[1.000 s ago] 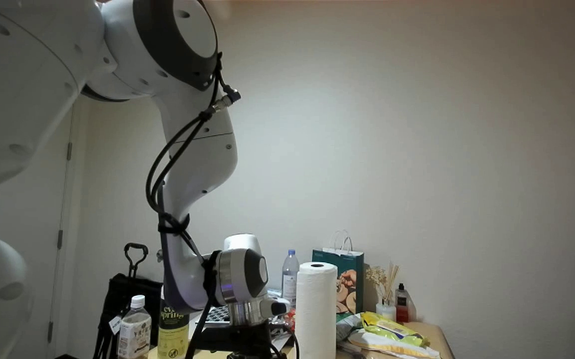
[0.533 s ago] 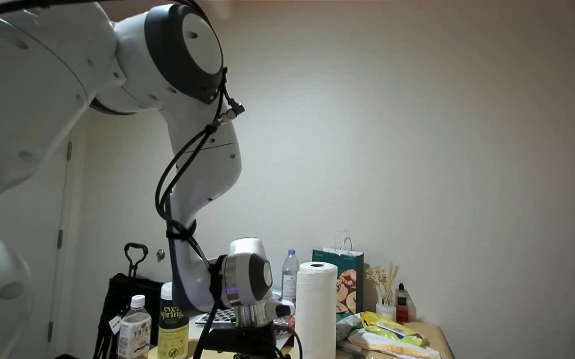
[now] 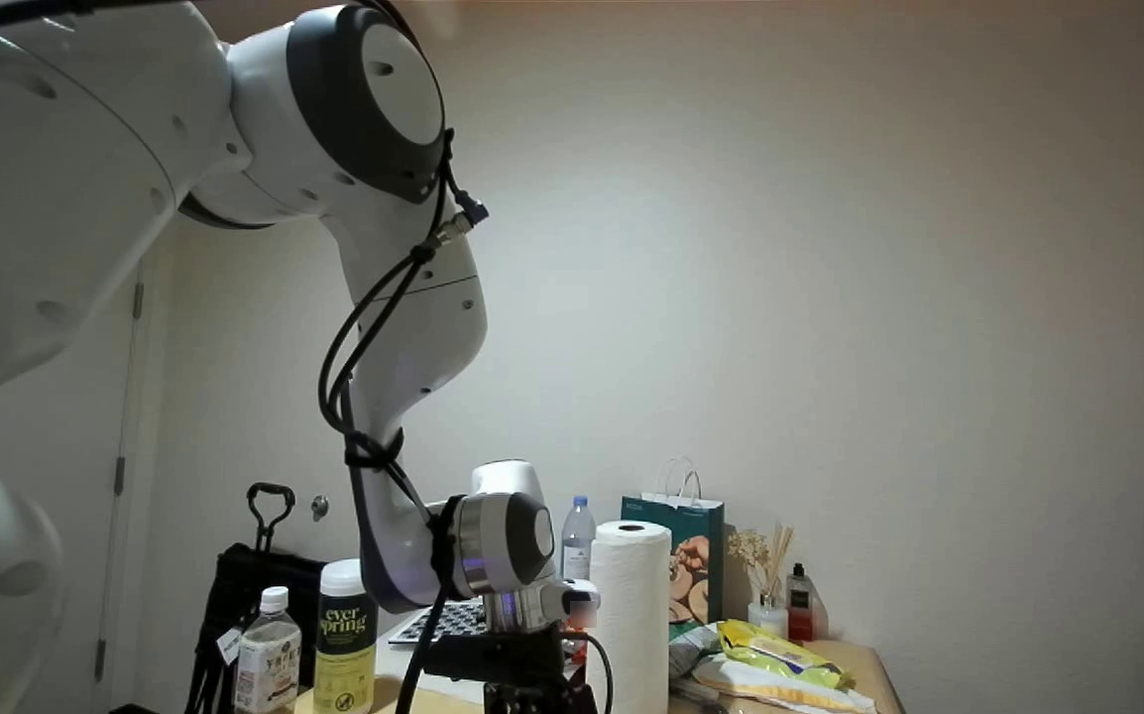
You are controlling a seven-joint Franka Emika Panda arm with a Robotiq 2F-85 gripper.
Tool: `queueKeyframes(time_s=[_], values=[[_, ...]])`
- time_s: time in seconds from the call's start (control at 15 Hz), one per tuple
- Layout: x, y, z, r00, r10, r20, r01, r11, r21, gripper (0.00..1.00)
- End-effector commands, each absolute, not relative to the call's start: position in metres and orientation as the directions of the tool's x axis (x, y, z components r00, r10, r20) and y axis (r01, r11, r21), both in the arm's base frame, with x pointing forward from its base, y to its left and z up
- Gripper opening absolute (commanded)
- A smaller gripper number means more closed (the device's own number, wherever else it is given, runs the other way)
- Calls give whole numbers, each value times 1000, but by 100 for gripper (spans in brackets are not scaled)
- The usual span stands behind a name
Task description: Pick up the bottle and put it on the table.
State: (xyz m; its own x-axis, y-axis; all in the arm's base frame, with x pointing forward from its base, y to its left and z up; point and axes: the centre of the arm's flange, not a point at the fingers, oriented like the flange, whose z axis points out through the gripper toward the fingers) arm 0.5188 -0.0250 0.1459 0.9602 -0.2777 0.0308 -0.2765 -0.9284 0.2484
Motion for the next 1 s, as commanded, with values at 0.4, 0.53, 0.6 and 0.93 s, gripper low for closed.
queueKeyframes(time_s=[0.4, 0.53, 0.6, 0.93], values=[[513, -52, 154, 928, -372, 33, -370, -904, 214, 95], [513, -52, 151, 924, -381, 25, -377, -902, 212, 68], [513, -52, 150, 924, -383, 18, -378, -902, 209, 60], [513, -51, 148, 917, -399, 9, -392, -897, 204, 28]])
